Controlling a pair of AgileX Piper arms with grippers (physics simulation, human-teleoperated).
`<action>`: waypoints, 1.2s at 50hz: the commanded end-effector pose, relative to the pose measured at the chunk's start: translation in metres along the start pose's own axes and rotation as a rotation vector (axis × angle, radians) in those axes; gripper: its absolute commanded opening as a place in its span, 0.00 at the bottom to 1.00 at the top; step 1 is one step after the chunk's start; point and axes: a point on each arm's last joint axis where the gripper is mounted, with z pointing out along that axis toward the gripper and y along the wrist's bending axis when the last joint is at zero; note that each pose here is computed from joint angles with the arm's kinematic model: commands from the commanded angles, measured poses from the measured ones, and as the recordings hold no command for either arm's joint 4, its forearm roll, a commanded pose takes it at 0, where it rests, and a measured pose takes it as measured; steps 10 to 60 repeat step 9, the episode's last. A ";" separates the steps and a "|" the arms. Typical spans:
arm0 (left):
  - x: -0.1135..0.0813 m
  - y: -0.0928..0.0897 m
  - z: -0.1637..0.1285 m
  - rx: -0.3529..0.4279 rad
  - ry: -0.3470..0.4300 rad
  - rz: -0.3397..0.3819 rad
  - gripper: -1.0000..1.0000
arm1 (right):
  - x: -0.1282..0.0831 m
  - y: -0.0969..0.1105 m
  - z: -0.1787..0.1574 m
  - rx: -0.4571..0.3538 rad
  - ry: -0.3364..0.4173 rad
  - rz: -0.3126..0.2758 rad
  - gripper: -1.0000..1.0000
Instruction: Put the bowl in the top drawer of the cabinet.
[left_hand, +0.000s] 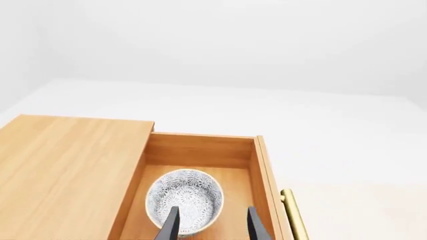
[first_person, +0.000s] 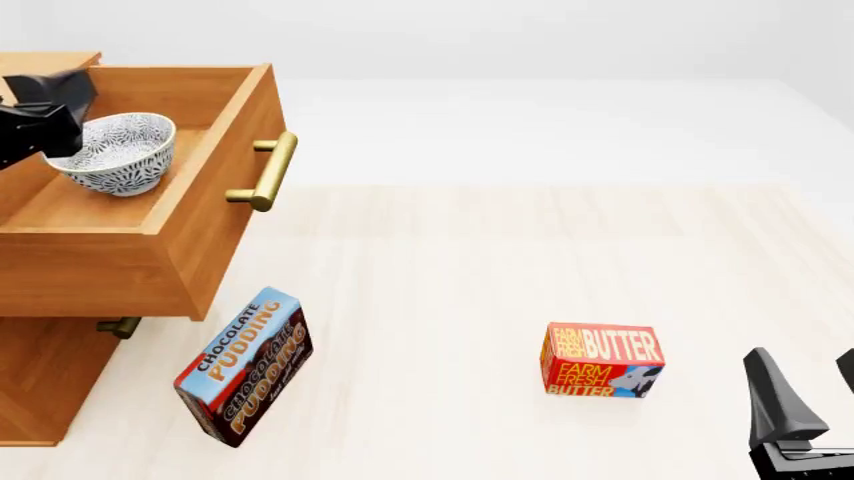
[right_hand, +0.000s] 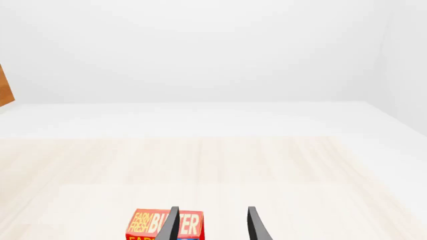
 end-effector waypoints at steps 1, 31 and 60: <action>-0.005 -0.005 -0.013 0.027 -0.012 0.001 1.00 | 0.000 0.000 0.000 0.000 0.000 0.000 1.00; -0.008 -0.010 -0.022 0.057 -0.026 0.003 1.00 | 0.000 0.000 0.000 0.000 0.000 0.000 1.00; -0.008 -0.010 -0.022 0.057 -0.026 0.003 1.00 | 0.000 0.000 0.000 0.000 0.000 0.000 1.00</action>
